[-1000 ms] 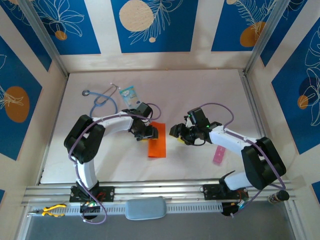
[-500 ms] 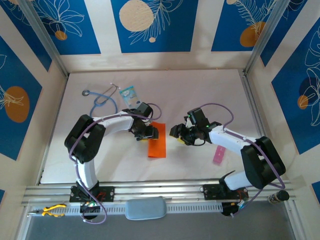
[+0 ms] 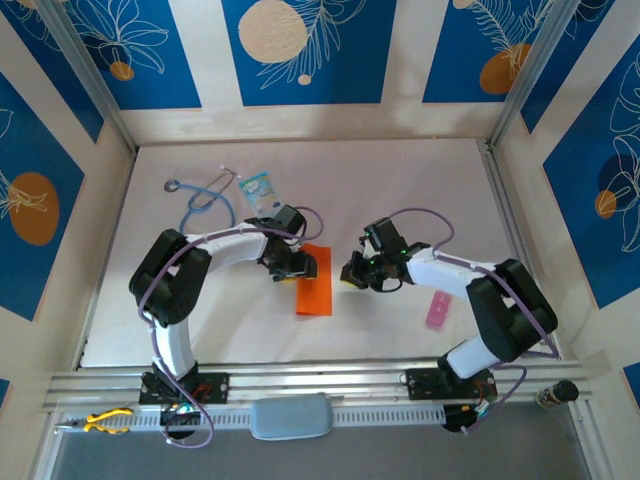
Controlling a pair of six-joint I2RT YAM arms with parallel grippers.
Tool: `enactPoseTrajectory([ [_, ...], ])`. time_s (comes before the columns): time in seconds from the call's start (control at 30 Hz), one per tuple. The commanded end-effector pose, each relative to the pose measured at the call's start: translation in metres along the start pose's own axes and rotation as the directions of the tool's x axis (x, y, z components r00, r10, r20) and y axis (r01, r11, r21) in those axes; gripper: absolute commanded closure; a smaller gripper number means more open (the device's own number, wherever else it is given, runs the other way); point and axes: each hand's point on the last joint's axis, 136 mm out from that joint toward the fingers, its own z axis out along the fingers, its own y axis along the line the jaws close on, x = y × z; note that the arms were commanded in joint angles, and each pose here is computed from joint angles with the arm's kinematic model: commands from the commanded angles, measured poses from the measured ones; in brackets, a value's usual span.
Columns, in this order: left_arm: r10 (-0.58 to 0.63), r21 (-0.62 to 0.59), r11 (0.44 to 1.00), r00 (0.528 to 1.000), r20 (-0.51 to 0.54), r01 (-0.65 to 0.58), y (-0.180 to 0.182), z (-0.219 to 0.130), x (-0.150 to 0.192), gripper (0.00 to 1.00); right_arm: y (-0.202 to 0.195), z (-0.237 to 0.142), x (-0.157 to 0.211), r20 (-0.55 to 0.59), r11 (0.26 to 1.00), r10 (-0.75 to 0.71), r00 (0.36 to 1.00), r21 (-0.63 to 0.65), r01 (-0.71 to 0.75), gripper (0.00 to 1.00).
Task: Fold a paper plane with a square sheet of paper (pick it up from the middle)
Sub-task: Hold the square sheet of paper at the center of the table.
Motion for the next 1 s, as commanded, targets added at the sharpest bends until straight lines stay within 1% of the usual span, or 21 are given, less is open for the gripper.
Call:
enactPoseTrajectory([
  [0.0, -0.019, -0.148, 0.989, 0.997, -0.076, 0.008, 0.041, 0.034, 0.021, 0.40, 0.016, 0.010, -0.006, 0.019, 1.000, -0.022, 1.000, -0.020, 0.023, 1.00],
  [0.3, -0.020, -0.154, 0.988, 0.997, -0.080, 0.007, 0.045, 0.037, 0.025, 0.40, 0.030, 0.038, -0.007, -0.013, 0.998, -0.040, 0.999, -0.042, 0.039, 1.00],
  [0.8, -0.019, -0.148, 0.989, 0.996, -0.083, 0.007, 0.043, 0.038, 0.024, 0.40, 0.038, 0.056, -0.006, -0.061, 0.994, -0.045, 0.997, -0.106, 0.039, 1.00],
  [0.97, -0.019, -0.148, 0.989, 0.996, -0.082, 0.006, 0.043, 0.038, 0.024, 0.40, 0.026, 0.063, -0.003, -0.080, 0.997, -0.033, 0.996, -0.069, 0.028, 1.00],
])
